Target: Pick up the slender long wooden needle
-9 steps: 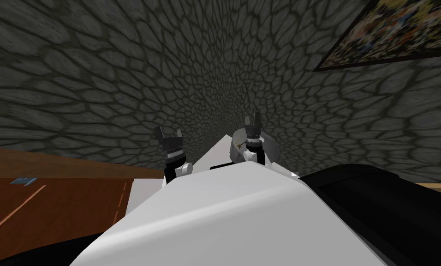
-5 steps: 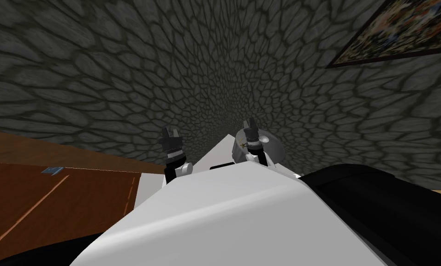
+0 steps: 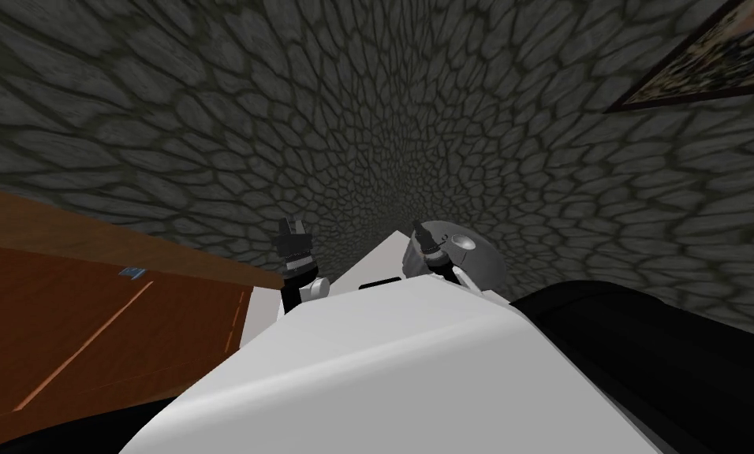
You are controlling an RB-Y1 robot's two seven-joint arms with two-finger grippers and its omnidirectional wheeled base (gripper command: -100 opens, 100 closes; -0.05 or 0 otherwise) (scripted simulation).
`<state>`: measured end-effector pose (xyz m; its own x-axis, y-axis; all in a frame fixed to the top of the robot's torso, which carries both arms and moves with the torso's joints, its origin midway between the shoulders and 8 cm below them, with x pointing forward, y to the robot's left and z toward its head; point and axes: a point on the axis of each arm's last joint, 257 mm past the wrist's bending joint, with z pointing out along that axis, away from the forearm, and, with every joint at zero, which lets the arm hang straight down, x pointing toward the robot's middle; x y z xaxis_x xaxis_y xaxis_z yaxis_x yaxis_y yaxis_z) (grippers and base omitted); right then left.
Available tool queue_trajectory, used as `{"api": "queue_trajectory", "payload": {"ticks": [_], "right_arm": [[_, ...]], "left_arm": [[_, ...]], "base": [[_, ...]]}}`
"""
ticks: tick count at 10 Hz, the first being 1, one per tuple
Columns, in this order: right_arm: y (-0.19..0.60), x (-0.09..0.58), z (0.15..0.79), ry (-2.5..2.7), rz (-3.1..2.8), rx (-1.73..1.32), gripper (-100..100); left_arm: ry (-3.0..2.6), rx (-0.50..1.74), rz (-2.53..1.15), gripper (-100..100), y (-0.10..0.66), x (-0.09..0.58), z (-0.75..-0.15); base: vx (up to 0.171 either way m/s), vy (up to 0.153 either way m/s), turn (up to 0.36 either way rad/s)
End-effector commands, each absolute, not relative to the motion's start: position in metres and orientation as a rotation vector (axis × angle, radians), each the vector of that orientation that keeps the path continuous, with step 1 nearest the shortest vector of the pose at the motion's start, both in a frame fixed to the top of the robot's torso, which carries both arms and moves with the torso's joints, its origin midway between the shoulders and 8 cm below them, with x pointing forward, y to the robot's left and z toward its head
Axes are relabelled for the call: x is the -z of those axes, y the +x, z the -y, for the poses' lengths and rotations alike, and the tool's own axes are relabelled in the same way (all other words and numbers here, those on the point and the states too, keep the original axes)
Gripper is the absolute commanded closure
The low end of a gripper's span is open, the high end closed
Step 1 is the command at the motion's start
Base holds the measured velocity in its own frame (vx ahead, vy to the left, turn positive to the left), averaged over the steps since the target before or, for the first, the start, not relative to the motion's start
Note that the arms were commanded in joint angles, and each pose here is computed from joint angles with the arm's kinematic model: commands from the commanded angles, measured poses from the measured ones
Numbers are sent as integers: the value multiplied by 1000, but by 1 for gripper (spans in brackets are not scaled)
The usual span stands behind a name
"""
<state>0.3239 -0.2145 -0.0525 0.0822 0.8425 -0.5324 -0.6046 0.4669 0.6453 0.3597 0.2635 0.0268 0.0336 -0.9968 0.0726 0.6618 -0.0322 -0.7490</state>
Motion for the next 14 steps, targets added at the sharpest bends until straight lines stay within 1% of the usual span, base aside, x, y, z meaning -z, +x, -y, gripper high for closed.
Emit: {"api": "queue_trajectory", "payload": {"ticks": [1, 2, 5, 6, 8, 9, 11, 12, 13, 14], "right_arm": [[317, 81, 211, 234, -1120, -1040, -100], [317, 81, 210, 229, -1124, -1039, -100], [297, 147, 207, 115, -1340, -922, -100], [297, 149, 205, 98, -1350, -916, -100], [276, 197, 207, 6, -1502, -836, -100], [275, 199, 206, -10, -1509, -830, -100], [249, 247, 213, -115, -1658, -747, -100], [247, 251, 212, -138, -1671, -741, -100], [231, 276, 219, -196, -1747, -700, -100], [230, 277, 218, -210, -1751, -695, -100]], "left_arm": [[-727, 1466, -598, 0, 360, -27, -264], [-727, 1466, -598, 0, 360, -27, -264], [-727, 1466, -598, 0, 360, -27, -264], [-727, 1466, -598, 0, 360, -27, -264], [-727, 1466, -598, 0, 360, -27, -264], [-727, 1466, -598, 0, 360, -27, -264], [-727, 1466, -598, 0, 360, -27, -264], [-727, 1466, -598, 0, 360, -27, -264], [-727, 1465, -598, 0, 360, -27, -264], [-727, 1465, -598, 0, 360, -27, -264]], "base": [[88, 92, 171], [59, 48, 44], [77, 42, 180], [64, 31, 54], [80, 35, 190], [65, 15, 72], [63, 15, 197], [61, 2, 74], [58, -2, 144], [44, -4, 91]]}}
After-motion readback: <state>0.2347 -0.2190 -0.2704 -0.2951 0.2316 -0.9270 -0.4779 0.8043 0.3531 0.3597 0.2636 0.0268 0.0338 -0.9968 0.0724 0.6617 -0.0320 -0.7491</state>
